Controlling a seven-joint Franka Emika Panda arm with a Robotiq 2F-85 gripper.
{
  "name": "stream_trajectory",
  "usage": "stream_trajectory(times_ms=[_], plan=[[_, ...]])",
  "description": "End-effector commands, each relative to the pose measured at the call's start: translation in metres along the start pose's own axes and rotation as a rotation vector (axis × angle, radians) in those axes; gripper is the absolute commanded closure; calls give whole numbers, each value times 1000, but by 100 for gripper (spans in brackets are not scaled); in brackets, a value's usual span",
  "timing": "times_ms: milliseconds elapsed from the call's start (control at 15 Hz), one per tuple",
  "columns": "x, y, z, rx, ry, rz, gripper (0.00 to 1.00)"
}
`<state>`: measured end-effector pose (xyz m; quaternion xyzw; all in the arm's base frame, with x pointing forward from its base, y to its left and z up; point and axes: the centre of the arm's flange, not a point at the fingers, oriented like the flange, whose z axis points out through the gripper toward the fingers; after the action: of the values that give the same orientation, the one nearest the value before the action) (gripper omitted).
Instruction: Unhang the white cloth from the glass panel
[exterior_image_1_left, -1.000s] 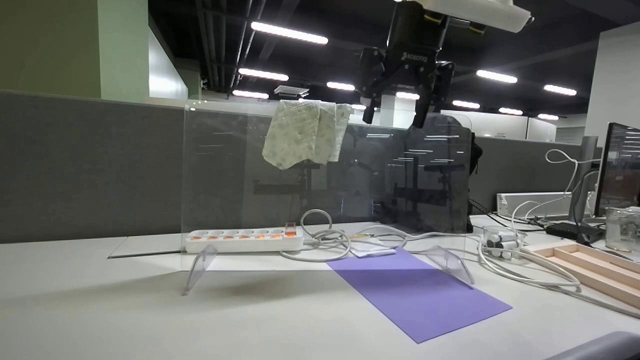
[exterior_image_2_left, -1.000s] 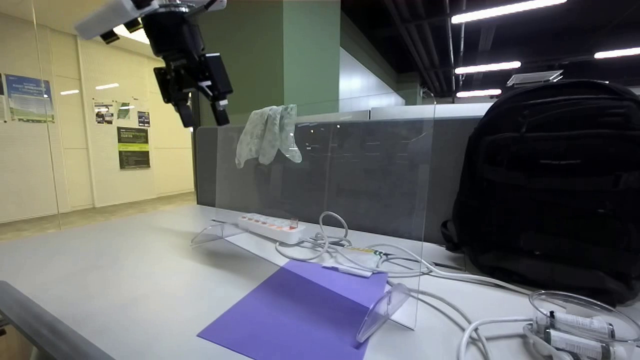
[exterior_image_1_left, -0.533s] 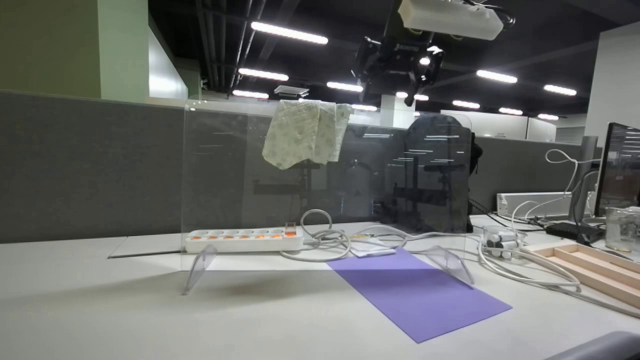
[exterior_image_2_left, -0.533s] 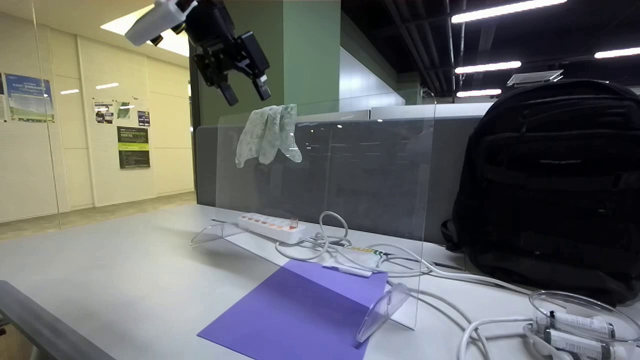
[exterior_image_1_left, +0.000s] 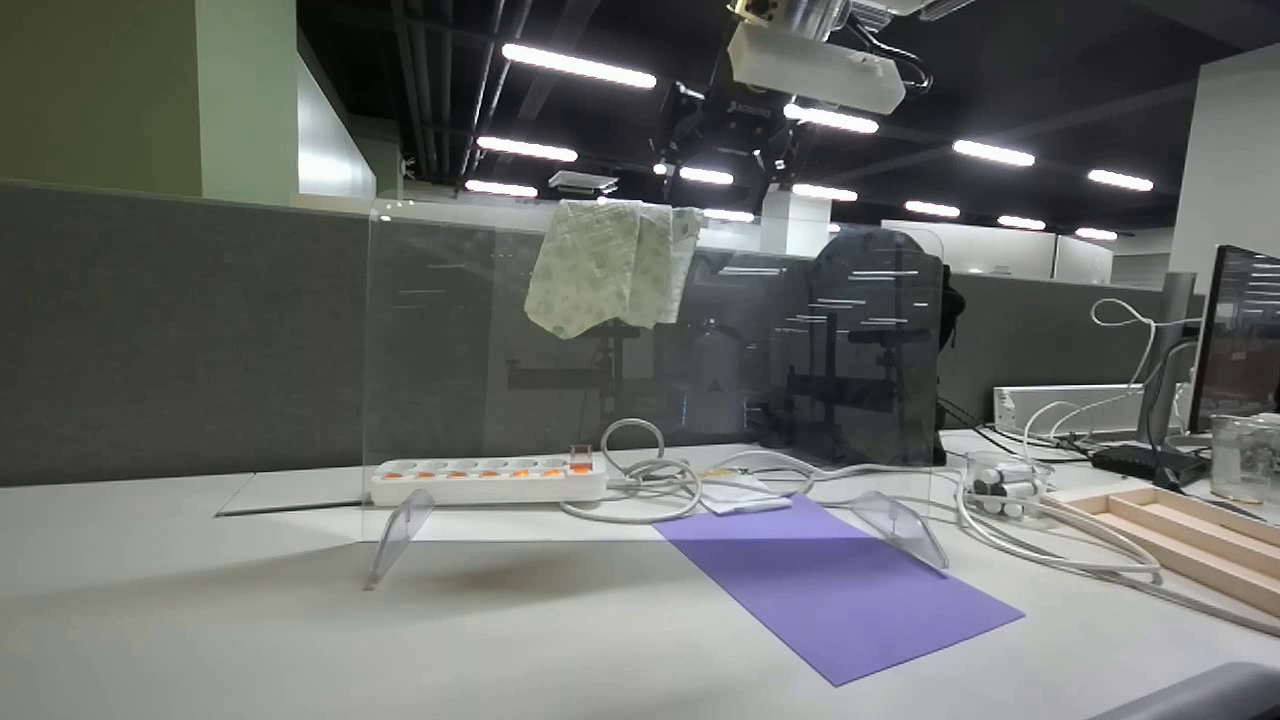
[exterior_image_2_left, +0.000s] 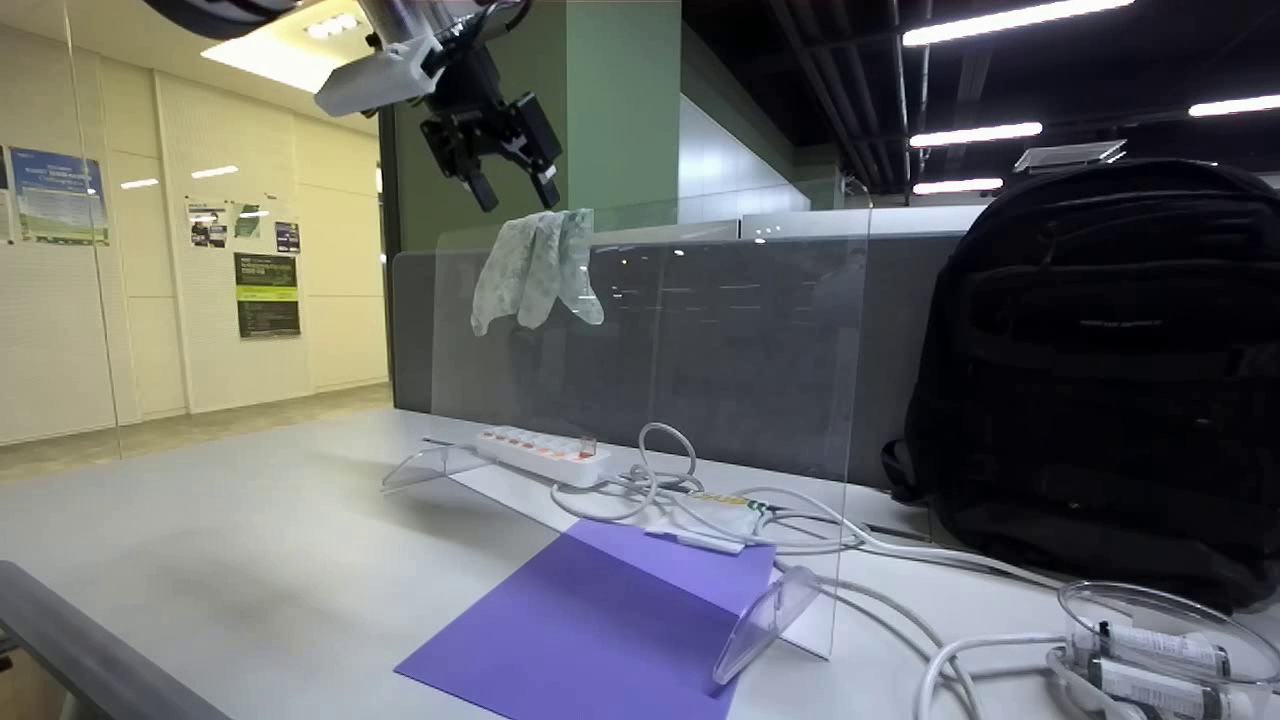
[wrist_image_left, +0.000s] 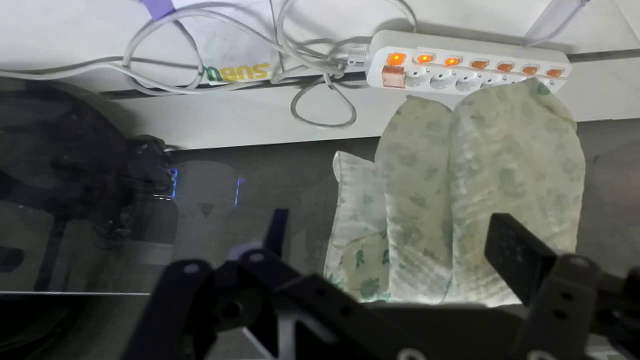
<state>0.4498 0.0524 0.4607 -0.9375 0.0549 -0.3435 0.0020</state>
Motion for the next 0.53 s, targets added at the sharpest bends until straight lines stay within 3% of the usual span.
stream_trajectory(times_ms=[0,467], plan=[[20,-20,25,36,29,26,0],[24,-35,49,41,112,51,0]])
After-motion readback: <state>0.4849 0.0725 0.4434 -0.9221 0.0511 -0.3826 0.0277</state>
